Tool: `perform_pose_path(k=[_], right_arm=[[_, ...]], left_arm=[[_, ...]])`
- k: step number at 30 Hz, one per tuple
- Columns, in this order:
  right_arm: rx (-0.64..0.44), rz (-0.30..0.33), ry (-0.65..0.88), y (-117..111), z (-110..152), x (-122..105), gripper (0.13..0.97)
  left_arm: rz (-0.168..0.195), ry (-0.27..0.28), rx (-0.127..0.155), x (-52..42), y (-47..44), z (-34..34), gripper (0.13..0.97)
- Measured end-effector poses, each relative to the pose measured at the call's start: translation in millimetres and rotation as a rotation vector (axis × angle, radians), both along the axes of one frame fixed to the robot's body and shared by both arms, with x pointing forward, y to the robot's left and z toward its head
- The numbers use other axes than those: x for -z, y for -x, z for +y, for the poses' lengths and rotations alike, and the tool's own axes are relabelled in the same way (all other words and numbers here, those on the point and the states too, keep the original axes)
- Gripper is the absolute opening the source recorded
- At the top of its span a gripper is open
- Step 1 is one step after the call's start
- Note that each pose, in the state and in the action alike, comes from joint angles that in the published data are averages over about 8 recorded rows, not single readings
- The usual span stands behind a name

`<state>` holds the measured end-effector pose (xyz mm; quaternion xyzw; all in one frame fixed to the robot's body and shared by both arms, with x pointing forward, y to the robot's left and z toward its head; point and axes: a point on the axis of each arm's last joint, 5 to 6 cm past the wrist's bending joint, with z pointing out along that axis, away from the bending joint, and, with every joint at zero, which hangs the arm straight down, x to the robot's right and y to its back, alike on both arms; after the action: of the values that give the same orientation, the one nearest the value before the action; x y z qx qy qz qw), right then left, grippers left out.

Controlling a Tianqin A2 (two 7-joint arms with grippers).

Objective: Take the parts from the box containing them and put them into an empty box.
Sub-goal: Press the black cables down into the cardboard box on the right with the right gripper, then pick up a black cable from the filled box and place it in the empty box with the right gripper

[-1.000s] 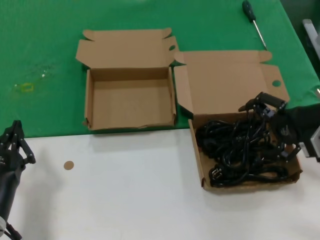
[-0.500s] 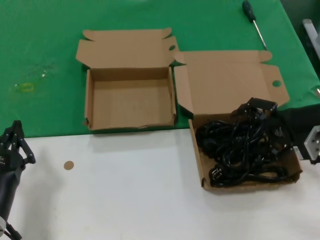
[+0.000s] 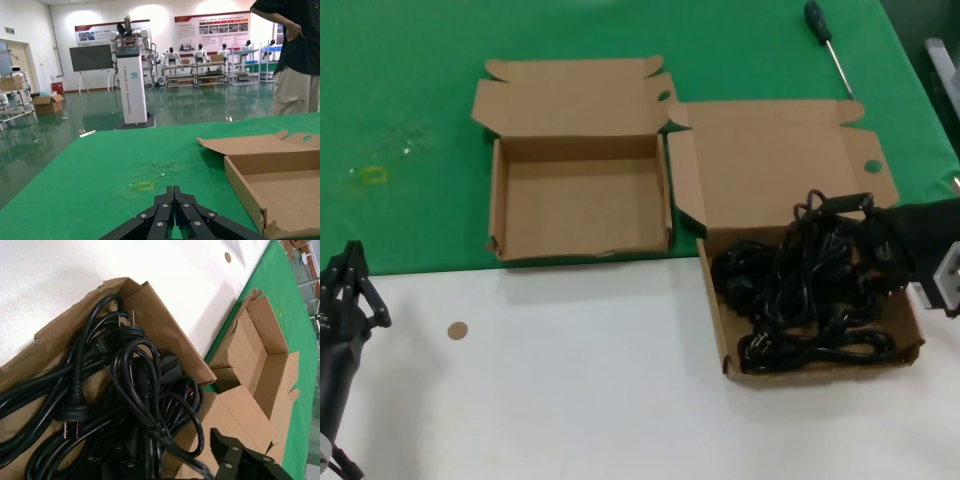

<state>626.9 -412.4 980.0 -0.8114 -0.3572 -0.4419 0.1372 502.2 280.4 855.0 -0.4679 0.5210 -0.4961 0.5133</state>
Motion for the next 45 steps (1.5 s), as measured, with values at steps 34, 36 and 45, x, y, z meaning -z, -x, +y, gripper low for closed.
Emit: perform_pose_path(k=[34, 36, 45], right_arm=[[0.043, 0.036, -0.05, 11, 5, -2, 0.214], [0.067, 0.057, -0.068, 13, 4, -9, 0.213], [0.187, 0.147, -0.141, 16, 2, -44, 0.21]], left_arm=[[0.0, 0.0, 0.0, 0.0, 0.0, 0.0, 0.152], [0.0, 0.0, 0.0, 0.0, 0.0, 0.0, 0.152], [0.0, 0.0, 0.0, 0.0, 0.0, 0.0, 0.152]])
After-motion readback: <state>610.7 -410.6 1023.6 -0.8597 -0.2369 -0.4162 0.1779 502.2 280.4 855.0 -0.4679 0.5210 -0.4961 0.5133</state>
